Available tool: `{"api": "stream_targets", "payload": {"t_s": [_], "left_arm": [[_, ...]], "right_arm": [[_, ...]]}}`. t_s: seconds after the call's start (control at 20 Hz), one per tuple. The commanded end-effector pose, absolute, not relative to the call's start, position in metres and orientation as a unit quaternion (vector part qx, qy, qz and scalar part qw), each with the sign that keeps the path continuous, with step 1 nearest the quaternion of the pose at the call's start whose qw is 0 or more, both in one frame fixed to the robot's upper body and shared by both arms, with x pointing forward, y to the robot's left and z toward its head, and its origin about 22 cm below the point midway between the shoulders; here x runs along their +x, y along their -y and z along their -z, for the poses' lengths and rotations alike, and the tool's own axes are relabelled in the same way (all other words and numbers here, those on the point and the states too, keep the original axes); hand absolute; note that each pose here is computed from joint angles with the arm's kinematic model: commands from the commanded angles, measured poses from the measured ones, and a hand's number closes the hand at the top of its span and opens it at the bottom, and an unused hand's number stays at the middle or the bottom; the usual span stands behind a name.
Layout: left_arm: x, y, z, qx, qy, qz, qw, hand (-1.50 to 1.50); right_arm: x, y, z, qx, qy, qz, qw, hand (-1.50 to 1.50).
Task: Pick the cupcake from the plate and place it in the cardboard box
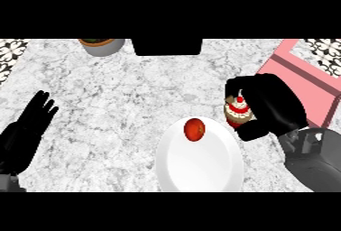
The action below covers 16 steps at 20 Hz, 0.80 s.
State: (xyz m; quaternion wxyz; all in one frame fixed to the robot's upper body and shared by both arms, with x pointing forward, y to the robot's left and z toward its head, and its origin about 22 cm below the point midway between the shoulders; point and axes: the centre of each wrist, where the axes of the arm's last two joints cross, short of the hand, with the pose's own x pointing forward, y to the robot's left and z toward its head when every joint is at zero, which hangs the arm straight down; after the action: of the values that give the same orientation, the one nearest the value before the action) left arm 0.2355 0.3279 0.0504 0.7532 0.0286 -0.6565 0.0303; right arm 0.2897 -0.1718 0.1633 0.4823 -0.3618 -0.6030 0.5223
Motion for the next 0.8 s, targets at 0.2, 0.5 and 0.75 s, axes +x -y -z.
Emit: {"api": "stream_targets", "payload": {"t_s": [0.2, 0.5, 0.75], "left_arm": [[0.244, -0.328, -0.056, 0.035, 0.66, -0.024, 0.75, 0.0], [0.233, -0.33, -0.044, 0.023, 0.658, -0.025, 0.752, 0.0], [0.242, -0.33, -0.057, 0.02, 0.663, -0.022, 0.748, 0.0]], "right_arm": [[0.261, 0.195, -0.237, -0.468, 0.64, -0.392, 0.467, 1.5], [0.27, 0.234, -0.277, -0.501, 0.625, -0.34, 0.493, 1.5], [0.308, 0.261, -0.27, -0.52, 0.604, -0.335, 0.503, 1.5]]}}
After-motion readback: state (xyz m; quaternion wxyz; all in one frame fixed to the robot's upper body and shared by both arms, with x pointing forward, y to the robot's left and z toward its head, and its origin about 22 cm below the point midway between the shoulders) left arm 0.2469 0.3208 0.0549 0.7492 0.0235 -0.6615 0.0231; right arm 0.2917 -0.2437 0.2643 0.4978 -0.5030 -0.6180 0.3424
